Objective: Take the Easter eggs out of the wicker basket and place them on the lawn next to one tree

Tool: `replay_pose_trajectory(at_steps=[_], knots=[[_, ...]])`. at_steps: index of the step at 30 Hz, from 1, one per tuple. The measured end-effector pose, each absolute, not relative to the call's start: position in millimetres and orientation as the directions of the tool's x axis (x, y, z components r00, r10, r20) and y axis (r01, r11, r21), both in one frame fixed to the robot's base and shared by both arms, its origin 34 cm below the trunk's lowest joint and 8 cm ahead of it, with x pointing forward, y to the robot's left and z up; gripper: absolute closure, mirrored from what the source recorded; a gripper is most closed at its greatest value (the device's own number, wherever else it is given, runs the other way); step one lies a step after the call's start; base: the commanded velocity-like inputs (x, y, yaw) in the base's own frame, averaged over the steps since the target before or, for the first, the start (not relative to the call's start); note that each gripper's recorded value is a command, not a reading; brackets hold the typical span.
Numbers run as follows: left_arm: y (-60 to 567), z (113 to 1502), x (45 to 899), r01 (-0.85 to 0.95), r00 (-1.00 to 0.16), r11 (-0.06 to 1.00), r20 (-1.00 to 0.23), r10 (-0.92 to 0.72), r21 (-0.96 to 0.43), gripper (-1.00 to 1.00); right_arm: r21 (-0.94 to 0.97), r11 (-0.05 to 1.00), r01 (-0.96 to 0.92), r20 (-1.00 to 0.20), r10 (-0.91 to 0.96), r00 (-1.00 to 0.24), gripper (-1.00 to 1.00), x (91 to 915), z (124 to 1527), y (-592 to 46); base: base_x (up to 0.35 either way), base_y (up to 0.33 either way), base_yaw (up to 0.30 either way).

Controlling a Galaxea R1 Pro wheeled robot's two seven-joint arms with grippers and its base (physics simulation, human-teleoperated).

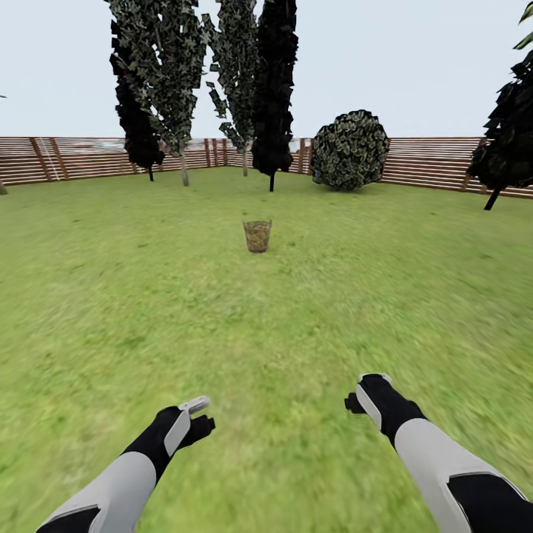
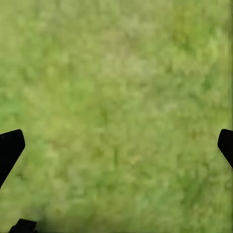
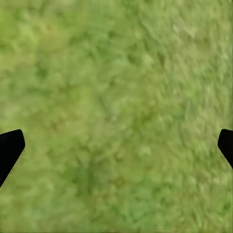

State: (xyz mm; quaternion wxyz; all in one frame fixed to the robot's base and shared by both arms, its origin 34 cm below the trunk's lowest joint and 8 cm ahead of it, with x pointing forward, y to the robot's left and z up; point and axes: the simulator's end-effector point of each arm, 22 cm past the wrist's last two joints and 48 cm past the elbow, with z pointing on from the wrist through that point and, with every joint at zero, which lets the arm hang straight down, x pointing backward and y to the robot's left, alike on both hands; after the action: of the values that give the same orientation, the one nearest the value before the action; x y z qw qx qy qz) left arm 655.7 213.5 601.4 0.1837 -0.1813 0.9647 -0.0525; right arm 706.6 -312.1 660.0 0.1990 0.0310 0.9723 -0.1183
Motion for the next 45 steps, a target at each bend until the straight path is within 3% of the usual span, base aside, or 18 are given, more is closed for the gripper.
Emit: replay_pose_trajectory(at_steps=[17, 22, 25, 35, 39, 45], knots=[[210.7, 600.5, 654.1, -0.33, -0.869, 0.928, -0.329, -0.37, -0.171, -1.0, -0.214, 0.971, 0.106, -0.393, 0.014, -0.919, -1.0, 706.5, 659.8, -310.5, 0.34, 0.0, 0.0], [199.5, 566.2, 605.3, -0.33, -0.91, 0.933, -0.212, -0.356, -0.146, -1.0, -0.17, 0.982, 0.078, -0.412, 0.001, -0.911, -1.0, 715.6, 666.2, -286.0, 0.341, 0.0, 0.0], [199.3, 543.3, 570.4, -0.343, -0.92, 0.931, -0.156, -0.36, -0.125, -1.0, -0.161, 0.985, 0.062, -0.314, 0.009, -0.95, -1.0, 674.0, 623.8, -278.9, 0.341, 0.0, 0.0], [203.7, 541.3, 574.7, -0.347, -0.909, 0.923, -0.183, -0.374, -0.165, -1.0, -0.162, 0.984, 0.079, -0.388, 0.01, -0.922, -1.0, 682.0, 619.5, -282.5, 0.341, 0.0, 0.0], [208.7, 551.0, 595.9, -0.347, -0.891, 0.923, -0.246, -0.38, -0.168, -1.0, -0.117, 0.99, 0.075, -0.469, 0.011, -0.883, -1.0, 715.7, 648.1, -272.9, 0.341, 0.0, 0.0], [217.4, 565.4, 620.7, -0.35, -0.869, 0.92, -0.305, -0.389, -0.176, -1.0, -0.141, 0.987, 0.08, -0.436, 0.01, -0.9, -1.0, 710.9, 649.5, -293.6, 0.341, 0.0, 0.0]])
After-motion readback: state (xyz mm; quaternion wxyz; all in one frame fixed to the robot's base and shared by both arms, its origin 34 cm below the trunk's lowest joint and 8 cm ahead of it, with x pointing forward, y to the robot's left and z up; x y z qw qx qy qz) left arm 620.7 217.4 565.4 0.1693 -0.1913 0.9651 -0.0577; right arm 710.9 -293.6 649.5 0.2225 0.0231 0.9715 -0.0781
